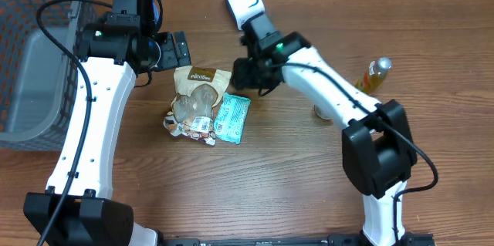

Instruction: Scan the item barcode

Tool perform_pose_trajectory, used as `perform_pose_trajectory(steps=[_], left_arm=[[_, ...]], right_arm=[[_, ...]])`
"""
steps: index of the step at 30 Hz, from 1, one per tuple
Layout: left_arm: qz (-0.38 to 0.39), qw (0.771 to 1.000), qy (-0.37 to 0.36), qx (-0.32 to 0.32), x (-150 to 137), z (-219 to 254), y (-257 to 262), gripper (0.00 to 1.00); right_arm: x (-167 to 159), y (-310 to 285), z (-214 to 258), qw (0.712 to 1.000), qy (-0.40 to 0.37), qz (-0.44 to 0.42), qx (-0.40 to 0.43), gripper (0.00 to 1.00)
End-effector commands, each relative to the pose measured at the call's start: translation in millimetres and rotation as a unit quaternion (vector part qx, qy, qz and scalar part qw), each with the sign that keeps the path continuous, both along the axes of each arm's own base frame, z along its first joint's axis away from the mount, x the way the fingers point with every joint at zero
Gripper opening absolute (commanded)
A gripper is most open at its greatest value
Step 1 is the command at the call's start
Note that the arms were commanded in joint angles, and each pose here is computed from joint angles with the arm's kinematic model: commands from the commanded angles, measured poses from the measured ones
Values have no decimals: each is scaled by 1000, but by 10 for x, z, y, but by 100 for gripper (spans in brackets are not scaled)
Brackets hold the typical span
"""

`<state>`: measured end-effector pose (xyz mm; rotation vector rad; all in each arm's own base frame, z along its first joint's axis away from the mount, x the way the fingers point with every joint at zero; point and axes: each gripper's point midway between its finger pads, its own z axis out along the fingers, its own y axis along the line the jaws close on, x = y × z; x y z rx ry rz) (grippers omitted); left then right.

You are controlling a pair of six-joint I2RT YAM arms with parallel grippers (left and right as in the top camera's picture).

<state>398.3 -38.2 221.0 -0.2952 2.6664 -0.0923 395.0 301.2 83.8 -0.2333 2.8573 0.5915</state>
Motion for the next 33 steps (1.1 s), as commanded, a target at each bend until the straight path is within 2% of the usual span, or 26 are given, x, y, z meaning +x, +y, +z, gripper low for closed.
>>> perform_pose_trajectory(steps=[1,8,19,25,33], left_arm=[[0,1000,-5,-5,24,27,-22,100],[0,1000,-5,-5,24,27,-22,100],[0,1000,-5,-5,24,27,-23,100],[0,1000,-5,-5,24,27,-23,100],[0,1000,-5,-5,24,27,-22,100]], right_arm=[[-135,165,-62,1000,-12,14,-2,49],[-114,130,-311,995,-69,5,-65,53],[-223,-282,-609,984,-66,-18,-162,54],[-249,-557,-592,973,-60,-51,-215,57],[-231,-896,-359,972,-31,-108,-207,57]])
